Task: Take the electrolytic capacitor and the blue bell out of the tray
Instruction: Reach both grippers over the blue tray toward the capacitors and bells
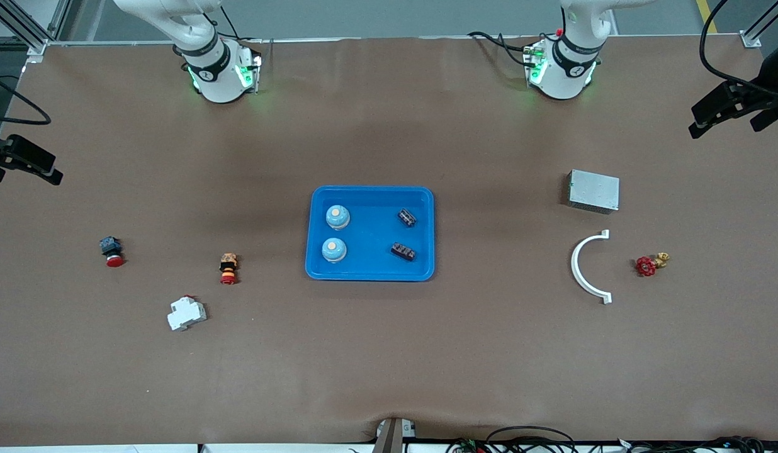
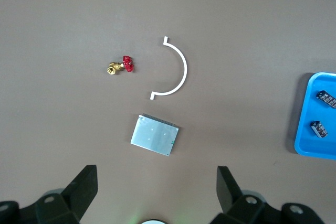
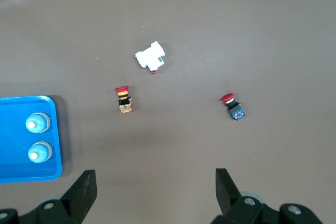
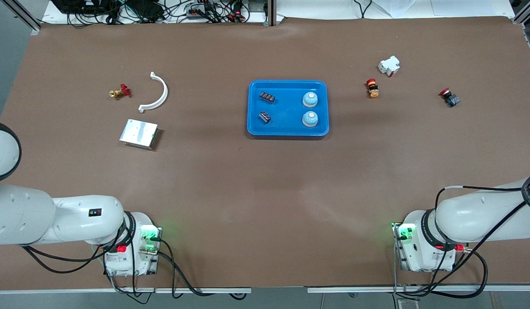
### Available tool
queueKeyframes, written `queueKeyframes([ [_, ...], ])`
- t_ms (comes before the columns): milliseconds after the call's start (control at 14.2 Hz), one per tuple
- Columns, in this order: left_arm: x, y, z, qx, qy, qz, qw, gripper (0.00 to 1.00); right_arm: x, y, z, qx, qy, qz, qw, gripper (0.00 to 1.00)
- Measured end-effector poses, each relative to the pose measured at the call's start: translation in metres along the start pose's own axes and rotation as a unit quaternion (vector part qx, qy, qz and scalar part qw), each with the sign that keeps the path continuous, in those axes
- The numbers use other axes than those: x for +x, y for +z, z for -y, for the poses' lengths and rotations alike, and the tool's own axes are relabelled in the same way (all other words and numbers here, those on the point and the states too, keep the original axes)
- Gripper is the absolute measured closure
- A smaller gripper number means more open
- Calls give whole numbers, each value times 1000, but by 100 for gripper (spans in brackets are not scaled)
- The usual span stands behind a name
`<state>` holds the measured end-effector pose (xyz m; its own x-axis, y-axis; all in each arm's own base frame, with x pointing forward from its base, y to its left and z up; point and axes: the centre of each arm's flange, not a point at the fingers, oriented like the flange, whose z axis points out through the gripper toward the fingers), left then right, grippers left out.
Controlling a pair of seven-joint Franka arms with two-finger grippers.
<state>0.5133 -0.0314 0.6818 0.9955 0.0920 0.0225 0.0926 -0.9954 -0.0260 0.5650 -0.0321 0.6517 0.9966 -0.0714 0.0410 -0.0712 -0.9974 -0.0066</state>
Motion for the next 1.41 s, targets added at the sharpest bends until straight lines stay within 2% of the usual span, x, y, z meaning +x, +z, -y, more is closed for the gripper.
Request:
queueKeyframes([
  [423,6,10,-1,0,1,10,1000,0,-2,0,3,3,-3,9,1000,0],
  [634,31,57,-13,0,11,51,999,0,-4,1,19,5,-17,13,1000,0],
  [775,52,98,-33,-8,18,68,998,0,-9,4,39,5,-36,31,999,0],
  [915,64,130,-60,-11,4,79,997,0,-16,8,67,11,-50,52,997,0],
  [1197,67,163,-124,-29,-30,86,995,0,-35,10,151,23,-7,65,998,0],
  [1408,69,197,-174,-31,-62,83,994,0,-59,16,225,21,-35,73,997,0],
])
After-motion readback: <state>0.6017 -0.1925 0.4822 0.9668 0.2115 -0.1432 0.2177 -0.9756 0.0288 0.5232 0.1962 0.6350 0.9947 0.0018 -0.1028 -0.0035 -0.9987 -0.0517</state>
